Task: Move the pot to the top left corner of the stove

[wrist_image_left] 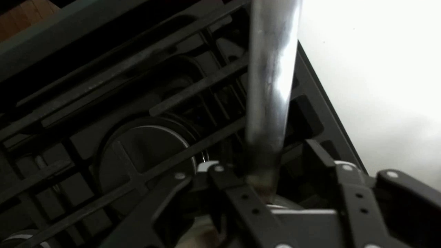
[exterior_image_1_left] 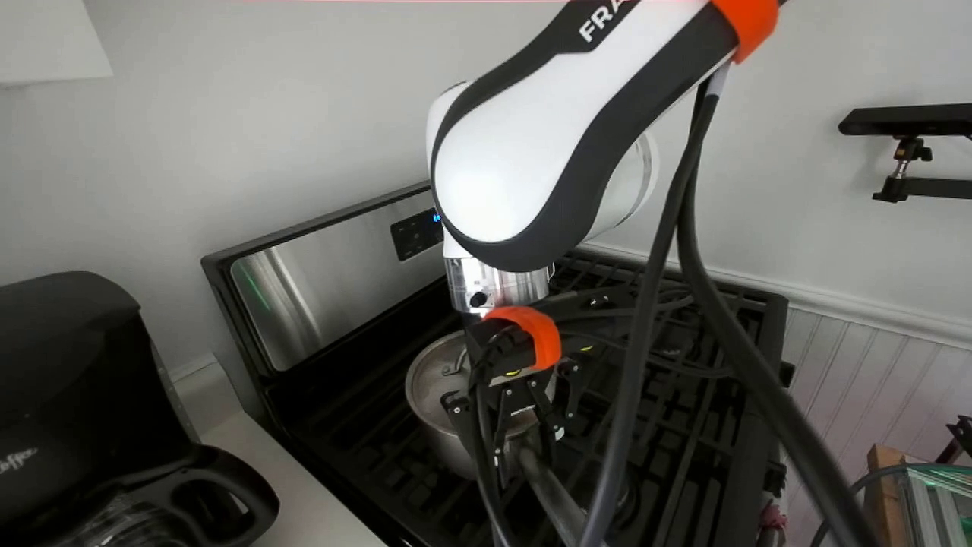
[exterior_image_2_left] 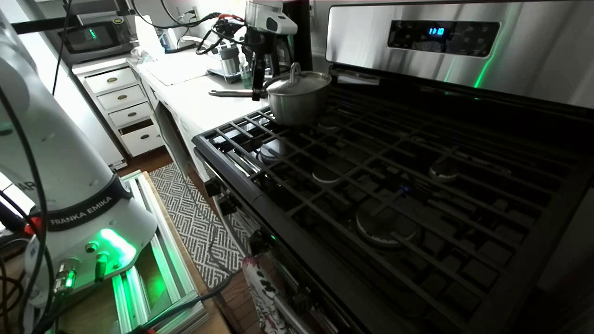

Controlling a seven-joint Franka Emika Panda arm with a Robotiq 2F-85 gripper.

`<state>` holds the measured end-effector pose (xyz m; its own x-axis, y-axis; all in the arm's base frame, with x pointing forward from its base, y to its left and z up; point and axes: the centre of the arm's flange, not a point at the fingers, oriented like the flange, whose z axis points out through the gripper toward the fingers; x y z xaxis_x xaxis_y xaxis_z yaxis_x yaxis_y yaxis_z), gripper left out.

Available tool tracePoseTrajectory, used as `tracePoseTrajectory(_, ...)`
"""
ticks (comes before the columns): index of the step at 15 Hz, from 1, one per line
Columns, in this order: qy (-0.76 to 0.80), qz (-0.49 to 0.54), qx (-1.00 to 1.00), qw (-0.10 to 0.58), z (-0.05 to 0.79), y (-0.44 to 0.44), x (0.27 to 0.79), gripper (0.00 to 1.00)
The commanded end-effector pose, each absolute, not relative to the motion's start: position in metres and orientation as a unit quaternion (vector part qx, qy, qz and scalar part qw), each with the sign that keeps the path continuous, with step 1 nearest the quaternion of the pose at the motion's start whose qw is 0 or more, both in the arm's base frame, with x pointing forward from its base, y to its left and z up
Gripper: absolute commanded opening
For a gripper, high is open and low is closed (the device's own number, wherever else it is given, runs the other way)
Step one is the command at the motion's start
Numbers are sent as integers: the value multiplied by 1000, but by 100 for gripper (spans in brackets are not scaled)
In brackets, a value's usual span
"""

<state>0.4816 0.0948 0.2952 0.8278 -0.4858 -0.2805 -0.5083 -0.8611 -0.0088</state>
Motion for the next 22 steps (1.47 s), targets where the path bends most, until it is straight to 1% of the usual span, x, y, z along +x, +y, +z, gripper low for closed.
tracePoseTrajectory(1, 252, 128, -958, 42, 303, 96, 486, 88)
tracePoseTrajectory(2, 252, 125, -959, 42, 307, 97, 485, 95)
tracePoseTrajectory(3, 253, 123, -959, 42, 311, 97, 484, 99)
tracePoseTrajectory(4, 255, 117, -959, 39, 318, 97, 481, 100)
tracePoseTrajectory(10, 250, 55, -966, 16, 386, 97, 457, 100)
tracePoseTrajectory(16, 251, -42, -965, -68, 453, 78, 437, 100)
tracePoseTrajectory(22, 253, -84, -958, -107, 484, 69, 423, 100)
